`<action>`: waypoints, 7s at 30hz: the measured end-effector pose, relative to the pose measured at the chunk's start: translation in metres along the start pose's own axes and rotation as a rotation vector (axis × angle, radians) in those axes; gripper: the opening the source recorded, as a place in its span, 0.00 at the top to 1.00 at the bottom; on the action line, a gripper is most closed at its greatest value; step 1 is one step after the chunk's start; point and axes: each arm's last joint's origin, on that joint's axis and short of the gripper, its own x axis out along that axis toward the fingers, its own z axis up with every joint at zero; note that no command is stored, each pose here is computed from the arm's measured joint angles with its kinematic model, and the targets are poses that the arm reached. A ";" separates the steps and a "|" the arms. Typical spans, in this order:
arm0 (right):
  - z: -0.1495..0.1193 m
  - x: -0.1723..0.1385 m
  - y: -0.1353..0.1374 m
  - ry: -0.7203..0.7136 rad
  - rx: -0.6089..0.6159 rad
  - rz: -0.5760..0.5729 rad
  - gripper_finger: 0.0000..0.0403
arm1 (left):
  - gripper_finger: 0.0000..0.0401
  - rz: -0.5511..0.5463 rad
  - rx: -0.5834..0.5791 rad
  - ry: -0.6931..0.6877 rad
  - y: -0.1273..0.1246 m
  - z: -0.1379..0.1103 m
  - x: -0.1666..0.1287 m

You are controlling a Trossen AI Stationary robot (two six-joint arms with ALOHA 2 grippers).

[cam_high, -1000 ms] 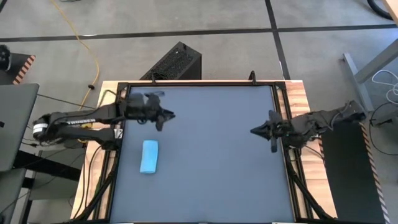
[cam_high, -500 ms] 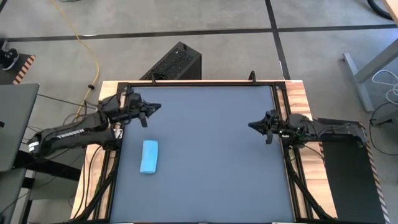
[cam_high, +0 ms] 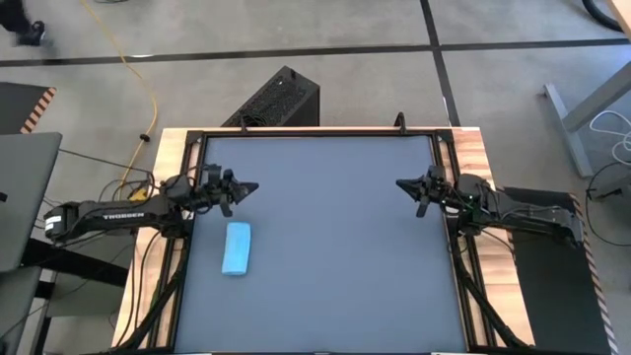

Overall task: Roll towel into tight, uniform cylinder
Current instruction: Return to Home Position

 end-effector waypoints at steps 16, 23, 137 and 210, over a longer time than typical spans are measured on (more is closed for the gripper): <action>-0.008 -0.009 -0.004 0.077 0.033 0.014 0.96 | 1.00 -0.012 0.015 0.130 0.002 -0.020 -0.008; -0.005 -0.017 -0.005 0.062 0.005 -0.014 0.96 | 1.00 -0.017 0.048 0.147 0.001 -0.020 -0.016; -0.012 -0.008 -0.009 -0.066 -0.206 -0.043 0.89 | 1.00 0.124 0.243 0.201 0.011 -0.027 -0.034; -0.012 -0.008 -0.009 -0.066 -0.206 -0.043 0.89 | 1.00 0.123 0.243 0.201 0.011 -0.027 -0.034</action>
